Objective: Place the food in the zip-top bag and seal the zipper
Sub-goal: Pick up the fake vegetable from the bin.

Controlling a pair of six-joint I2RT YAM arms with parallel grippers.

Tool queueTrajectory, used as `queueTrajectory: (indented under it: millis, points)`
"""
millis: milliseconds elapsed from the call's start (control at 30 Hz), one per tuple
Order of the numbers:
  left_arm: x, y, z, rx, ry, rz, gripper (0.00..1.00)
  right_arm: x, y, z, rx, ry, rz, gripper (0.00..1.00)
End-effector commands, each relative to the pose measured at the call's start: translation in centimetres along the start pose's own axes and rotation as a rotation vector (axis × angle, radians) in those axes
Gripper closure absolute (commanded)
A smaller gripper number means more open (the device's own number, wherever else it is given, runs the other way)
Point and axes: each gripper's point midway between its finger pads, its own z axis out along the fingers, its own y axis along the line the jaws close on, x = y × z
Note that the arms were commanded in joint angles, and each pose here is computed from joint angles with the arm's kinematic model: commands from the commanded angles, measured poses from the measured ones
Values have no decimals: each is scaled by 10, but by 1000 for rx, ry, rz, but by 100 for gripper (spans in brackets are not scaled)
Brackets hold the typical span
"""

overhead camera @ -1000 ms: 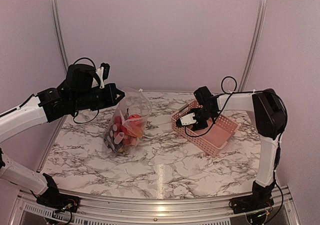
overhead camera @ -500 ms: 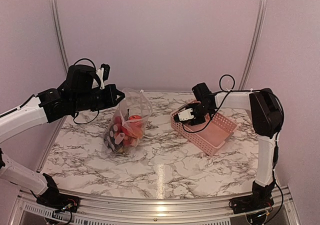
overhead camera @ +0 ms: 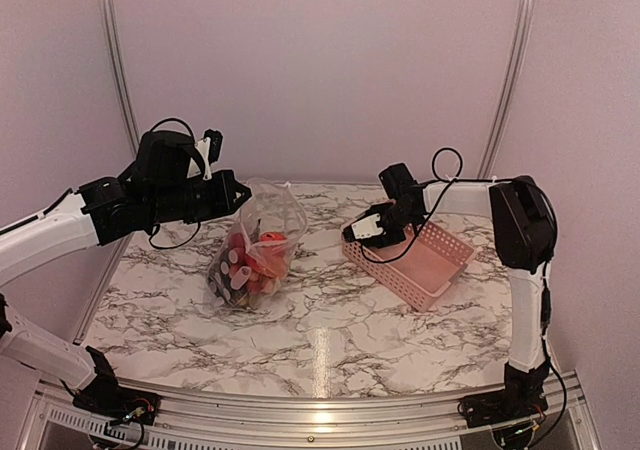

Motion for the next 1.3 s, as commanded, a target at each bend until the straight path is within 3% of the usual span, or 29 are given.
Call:
queueTrajectory:
  millis: [0, 133, 333, 433, 700, 1267]
  points:
    - [-7, 0, -2, -4, -18, -2, 100, 9, 17, 12, -93, 35, -3, 44]
    - [-7, 0, -1, -5, -20, -2, 100, 15, 32, 16, -151, 58, -12, 52]
    - [-6, -3, 2, 8, -14, -9, 100, 21, 61, 16, -259, 88, -3, 48]
    - [-5, -2, 2, 11, -14, -14, 100, 22, 55, 16, -231, 87, 26, 51]
    - [-4, -3, 1, 17, -12, -16, 100, 31, 30, 13, -98, 104, 70, 85]
    - [-7, -9, 6, 38, -14, -11, 100, 24, -38, -108, 65, -16, 258, 95]
